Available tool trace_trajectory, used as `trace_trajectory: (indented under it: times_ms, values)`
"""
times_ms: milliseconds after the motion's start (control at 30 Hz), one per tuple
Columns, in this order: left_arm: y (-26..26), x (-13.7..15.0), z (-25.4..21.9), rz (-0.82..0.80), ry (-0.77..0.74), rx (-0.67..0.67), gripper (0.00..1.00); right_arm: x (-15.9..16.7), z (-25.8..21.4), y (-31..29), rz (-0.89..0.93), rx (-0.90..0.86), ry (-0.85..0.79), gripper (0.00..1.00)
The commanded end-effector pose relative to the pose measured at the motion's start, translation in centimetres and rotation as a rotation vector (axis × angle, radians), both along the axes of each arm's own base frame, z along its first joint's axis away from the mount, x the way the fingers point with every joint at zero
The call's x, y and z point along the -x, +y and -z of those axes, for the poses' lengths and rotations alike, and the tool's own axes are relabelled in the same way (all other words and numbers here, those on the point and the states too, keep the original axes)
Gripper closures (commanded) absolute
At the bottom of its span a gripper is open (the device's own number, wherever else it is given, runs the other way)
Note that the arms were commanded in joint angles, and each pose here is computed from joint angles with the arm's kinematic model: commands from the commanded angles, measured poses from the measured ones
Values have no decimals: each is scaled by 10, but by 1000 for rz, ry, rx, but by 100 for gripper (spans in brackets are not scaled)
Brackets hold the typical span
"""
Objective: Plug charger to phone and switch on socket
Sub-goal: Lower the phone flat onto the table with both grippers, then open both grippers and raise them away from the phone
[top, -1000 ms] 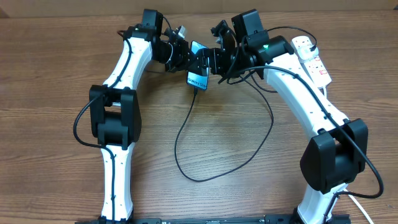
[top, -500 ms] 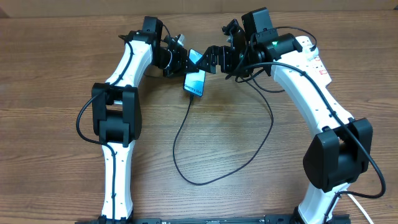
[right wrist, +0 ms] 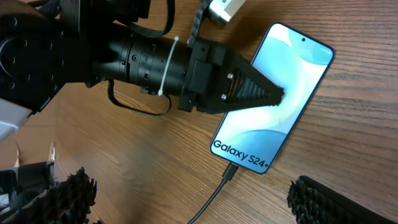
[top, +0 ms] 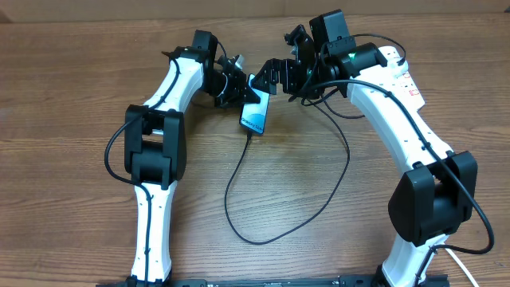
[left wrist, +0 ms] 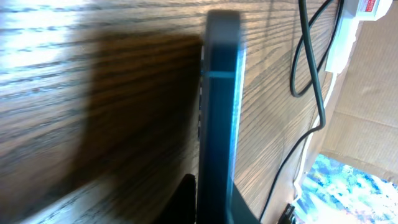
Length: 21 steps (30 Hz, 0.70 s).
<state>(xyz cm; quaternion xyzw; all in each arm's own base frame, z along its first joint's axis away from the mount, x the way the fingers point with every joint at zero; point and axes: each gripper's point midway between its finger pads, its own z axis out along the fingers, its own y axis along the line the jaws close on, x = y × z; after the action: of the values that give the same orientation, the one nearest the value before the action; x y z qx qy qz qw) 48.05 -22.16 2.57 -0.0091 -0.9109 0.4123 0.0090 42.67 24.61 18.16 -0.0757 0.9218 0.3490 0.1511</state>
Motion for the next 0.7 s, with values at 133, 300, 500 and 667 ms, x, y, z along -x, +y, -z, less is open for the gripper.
trace_trajectory:
  times_ms: [133,300,500,667]
  values:
    - [6,-2,9,7,-30,-63,84,-3,-18,-1,0,-11,-49,0]
    - [7,-4,10,6,-39,-73,82,-3,-18,-1,1,-10,-49,0]
    - [13,-6,15,-3,-47,-120,78,-4,-16,-3,10,6,-49,0]
    - [18,-8,20,-10,-55,-163,74,-4,-14,-5,18,20,-46,0]
